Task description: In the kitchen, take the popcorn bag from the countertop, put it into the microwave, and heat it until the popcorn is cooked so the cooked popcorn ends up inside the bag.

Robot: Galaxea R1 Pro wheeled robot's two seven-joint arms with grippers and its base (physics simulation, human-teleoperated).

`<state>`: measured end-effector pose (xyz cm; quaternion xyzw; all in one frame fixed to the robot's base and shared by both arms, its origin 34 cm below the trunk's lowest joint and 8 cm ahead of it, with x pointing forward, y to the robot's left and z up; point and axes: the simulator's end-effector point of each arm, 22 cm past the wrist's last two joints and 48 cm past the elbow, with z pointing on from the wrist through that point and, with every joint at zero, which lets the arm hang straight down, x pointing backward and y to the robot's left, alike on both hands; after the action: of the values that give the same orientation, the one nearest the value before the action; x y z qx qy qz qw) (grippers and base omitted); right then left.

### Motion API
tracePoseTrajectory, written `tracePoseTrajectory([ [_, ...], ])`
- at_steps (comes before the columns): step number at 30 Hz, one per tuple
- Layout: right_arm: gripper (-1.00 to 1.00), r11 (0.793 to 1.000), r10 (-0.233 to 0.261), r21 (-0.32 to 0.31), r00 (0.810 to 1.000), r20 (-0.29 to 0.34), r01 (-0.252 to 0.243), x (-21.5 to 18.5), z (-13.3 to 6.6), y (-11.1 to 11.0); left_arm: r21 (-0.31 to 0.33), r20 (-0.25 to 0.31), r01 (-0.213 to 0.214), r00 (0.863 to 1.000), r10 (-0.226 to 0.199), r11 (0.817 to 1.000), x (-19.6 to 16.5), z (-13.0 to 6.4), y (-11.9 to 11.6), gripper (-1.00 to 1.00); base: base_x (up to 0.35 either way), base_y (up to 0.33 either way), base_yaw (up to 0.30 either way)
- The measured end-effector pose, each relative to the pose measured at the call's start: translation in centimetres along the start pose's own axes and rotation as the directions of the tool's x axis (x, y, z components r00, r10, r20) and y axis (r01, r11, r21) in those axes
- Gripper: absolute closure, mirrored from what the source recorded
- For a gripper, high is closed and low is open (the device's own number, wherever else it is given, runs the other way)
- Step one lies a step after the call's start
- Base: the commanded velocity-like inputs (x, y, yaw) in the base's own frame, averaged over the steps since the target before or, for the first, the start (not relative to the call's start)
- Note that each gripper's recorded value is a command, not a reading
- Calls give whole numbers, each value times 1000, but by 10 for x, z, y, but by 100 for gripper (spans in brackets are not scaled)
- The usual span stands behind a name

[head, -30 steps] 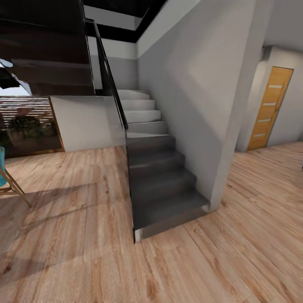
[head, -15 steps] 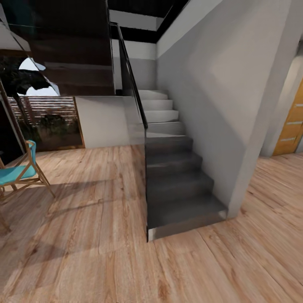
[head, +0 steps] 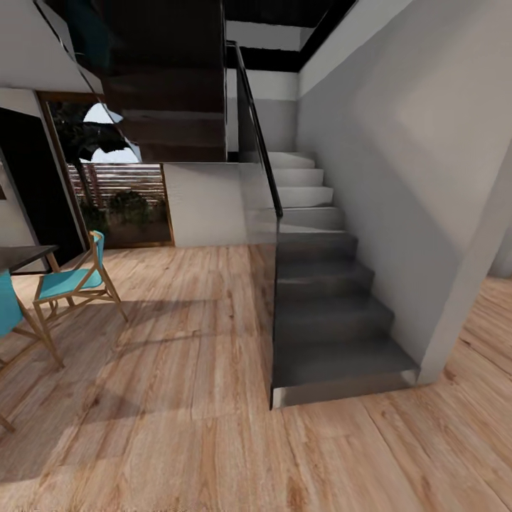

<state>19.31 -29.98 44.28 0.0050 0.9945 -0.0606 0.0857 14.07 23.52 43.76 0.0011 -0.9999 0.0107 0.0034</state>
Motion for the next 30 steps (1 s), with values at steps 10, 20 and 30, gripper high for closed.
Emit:
tracePoseTrajectory([
  [10, -100, 1000, 0, 0, 1000, 0, 0, 0, 0, 0, 0, 0, 0, 1000, 0, 1000, 0, 0, 0, -100, 0, 0, 267],
  [20, -100, 1000, 0, 0, 1000, 0, 0, 0, 0, 0, 0, 0, 0, 1000, 0, 1000, 0, 0, 0, -100, 0, 0, 267],
  [30, -100, 1000, 0, 0, 1000, 0, 0, 0, 0, 0, 0, 0, 0, 1000, 0, 1000, 0, 0, 0, -100, 0, 0, 267],
])
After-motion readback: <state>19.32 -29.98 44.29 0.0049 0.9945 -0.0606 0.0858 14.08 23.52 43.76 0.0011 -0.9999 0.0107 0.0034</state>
